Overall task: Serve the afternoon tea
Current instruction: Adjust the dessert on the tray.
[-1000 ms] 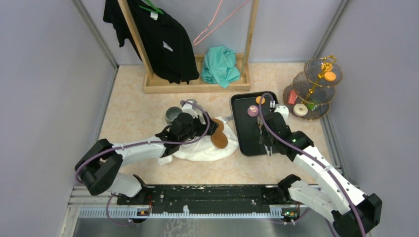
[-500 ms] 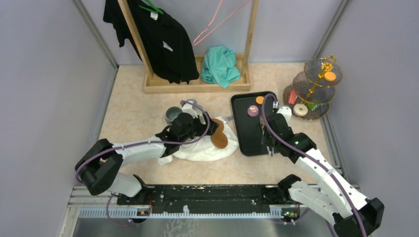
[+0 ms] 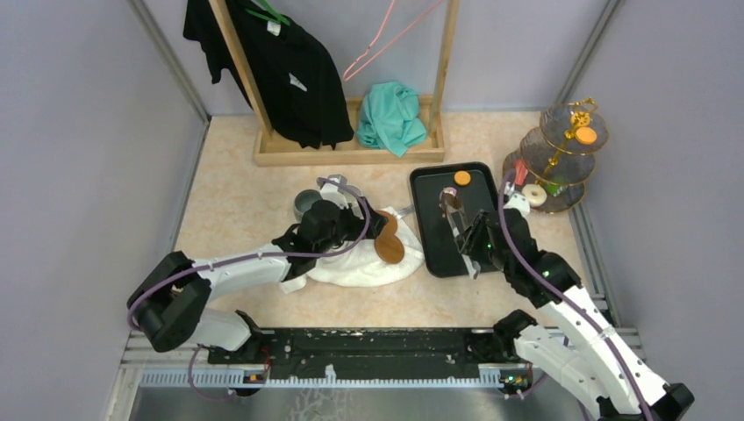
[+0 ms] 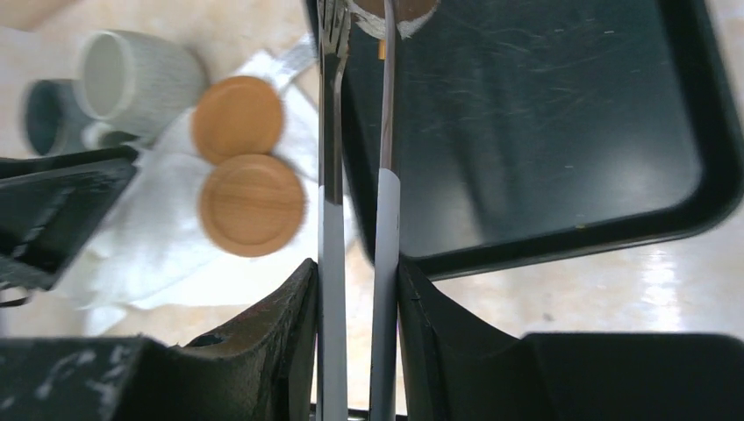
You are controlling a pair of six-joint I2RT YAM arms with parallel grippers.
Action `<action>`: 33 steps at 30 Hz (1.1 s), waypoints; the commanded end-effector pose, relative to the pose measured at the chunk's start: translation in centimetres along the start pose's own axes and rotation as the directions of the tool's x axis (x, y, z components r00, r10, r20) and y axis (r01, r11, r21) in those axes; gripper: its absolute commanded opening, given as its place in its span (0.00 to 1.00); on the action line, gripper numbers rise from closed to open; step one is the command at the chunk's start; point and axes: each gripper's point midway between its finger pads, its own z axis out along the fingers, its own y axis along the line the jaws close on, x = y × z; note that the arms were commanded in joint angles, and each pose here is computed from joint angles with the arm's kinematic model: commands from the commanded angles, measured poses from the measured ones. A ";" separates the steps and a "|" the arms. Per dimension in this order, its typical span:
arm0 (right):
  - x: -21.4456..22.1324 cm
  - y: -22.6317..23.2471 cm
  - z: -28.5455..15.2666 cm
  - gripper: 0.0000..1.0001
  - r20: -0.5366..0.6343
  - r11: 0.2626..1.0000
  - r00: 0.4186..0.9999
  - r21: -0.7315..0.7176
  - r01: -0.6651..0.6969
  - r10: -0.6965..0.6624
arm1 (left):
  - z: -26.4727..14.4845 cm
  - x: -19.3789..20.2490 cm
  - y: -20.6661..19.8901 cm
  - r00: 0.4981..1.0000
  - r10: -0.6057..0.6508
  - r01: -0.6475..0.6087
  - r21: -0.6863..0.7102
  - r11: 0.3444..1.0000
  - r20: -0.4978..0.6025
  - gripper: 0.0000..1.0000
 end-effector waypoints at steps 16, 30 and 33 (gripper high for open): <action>-0.7 4.7 -2.1 0.00 0.028 0.912 0.957 -0.314 -0.265 0.288 | -0.9 -1.0 -0.9 0.999 0.013 -0.014 0.027 1.000 0.030 0.96; -0.8 1.4 -2.0 0.22 0.081 0.981 0.987 -0.145 -0.126 0.138 | -0.5 -0.8 -0.7 1.000 0.020 -0.020 0.013 1.000 0.019 0.96; -0.4 1.2 -1.6 0.24 0.066 0.987 0.992 -0.126 -0.097 0.106 | -0.3 -0.7 -0.7 1.000 0.017 -0.018 0.015 1.000 0.014 0.96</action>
